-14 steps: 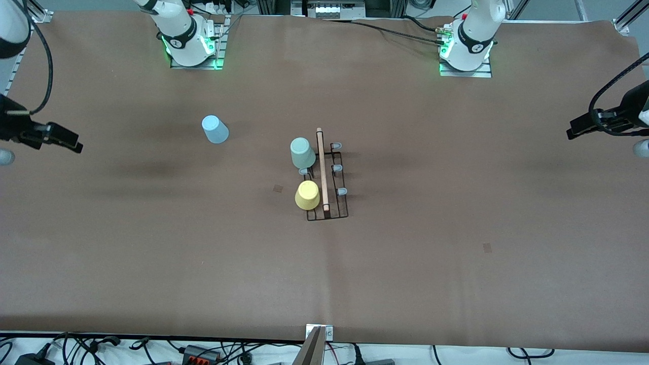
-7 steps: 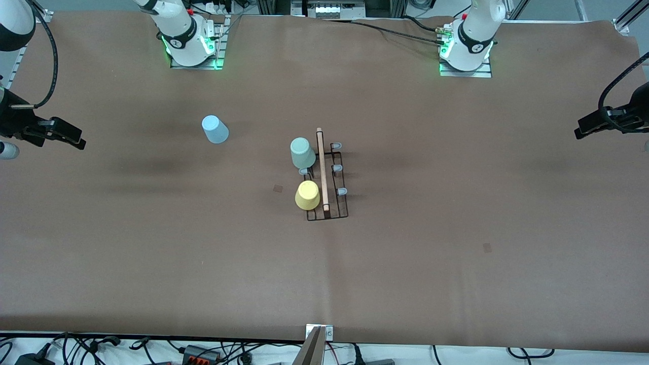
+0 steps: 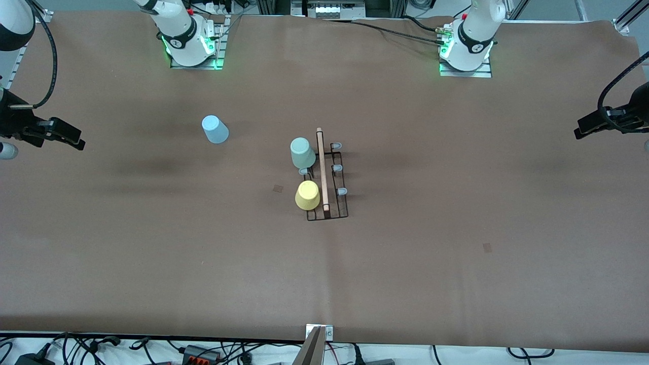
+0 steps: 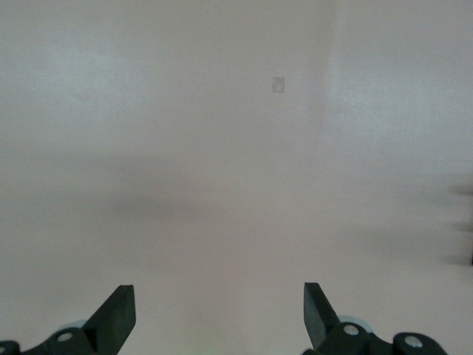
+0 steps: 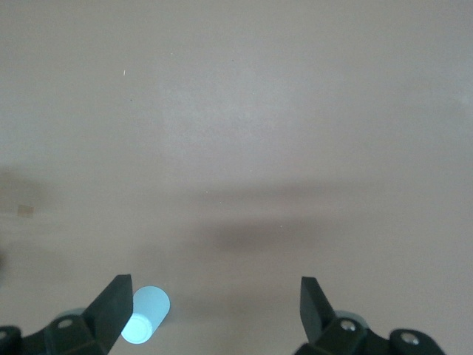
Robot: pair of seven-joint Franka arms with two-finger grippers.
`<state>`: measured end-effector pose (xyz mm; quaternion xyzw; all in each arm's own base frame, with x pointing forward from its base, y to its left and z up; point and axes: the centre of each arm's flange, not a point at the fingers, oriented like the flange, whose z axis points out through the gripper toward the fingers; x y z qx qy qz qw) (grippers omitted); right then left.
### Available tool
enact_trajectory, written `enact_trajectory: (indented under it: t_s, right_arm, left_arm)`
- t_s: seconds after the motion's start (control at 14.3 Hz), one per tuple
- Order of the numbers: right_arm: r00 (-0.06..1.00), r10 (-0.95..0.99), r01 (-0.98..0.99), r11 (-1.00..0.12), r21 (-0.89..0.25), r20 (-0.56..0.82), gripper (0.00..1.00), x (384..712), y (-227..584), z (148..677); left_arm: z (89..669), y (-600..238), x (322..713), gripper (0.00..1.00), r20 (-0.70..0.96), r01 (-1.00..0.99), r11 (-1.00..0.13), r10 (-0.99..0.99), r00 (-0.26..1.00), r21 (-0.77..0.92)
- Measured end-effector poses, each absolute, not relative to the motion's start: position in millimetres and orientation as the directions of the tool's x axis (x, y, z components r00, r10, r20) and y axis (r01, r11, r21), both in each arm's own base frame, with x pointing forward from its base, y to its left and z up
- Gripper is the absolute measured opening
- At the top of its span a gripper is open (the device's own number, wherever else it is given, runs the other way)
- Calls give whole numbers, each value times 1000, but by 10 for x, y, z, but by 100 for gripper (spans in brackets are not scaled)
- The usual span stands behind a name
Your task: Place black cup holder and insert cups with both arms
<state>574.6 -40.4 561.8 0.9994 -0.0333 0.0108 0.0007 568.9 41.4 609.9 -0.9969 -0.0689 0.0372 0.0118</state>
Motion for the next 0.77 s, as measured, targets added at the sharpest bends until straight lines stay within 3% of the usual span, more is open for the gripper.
enact_trajectory:
  t_s: [0.77]
  right_arm:
    - [998,-62,-62,-998,-1,22,100,5748,-379,5619]
  left_arm:
    - [6099,418,5689,100,-73,137,-990,139,988,-29]
